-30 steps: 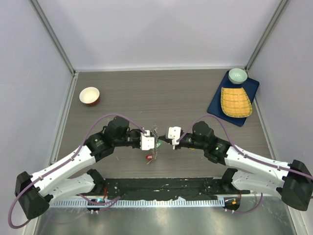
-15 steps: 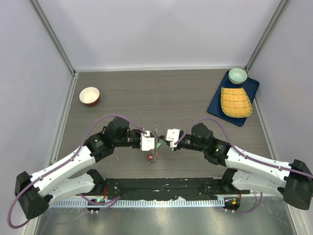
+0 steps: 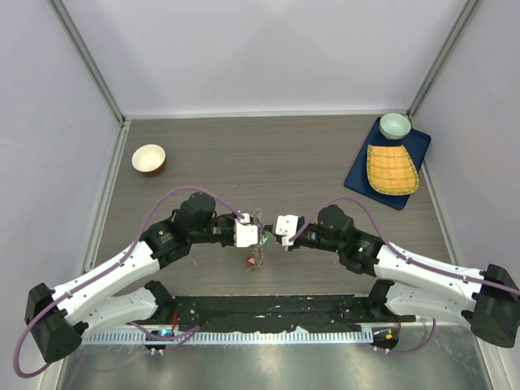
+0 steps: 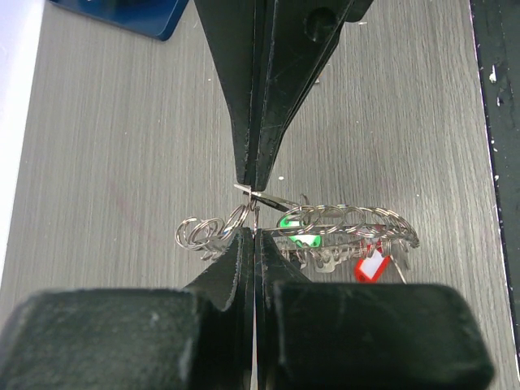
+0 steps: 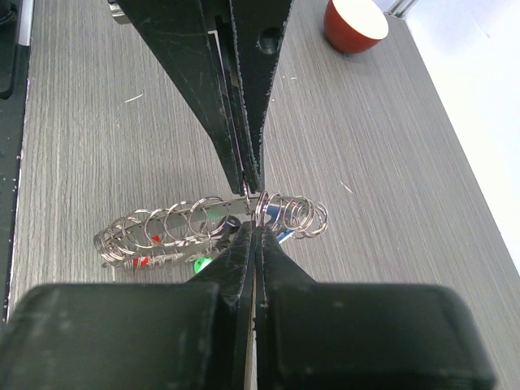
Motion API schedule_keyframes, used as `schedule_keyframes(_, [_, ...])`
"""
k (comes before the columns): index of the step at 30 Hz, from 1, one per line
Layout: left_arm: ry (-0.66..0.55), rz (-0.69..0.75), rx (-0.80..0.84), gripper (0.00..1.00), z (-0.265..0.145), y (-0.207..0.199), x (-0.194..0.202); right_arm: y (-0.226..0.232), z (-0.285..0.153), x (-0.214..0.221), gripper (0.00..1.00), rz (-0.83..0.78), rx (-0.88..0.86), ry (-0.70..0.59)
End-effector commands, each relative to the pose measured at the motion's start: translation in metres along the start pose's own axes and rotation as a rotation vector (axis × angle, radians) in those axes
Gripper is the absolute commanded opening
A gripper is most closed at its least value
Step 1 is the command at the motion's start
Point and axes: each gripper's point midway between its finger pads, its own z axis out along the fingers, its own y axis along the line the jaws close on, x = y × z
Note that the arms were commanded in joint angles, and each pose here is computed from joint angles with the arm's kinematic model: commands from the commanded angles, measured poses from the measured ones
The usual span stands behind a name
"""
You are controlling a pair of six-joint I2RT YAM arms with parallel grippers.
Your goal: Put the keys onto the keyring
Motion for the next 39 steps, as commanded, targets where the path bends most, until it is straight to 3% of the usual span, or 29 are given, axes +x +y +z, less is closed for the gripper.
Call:
schedule_keyframes(1, [-0.098,0.031,-0.061,0.0,-0.0014,0.0184,-0.0289,-0.0149,-0.0033,-0.0307,0.01,-0.04,0.049,-0.083])
schedule_keyframes(39, [-0.126,0.009,-0.093,0.0,-0.0038,0.0219,-0.0344,-0.0177,-0.0059,-0.0272,0.01,-0.043,0.073,-0.066])
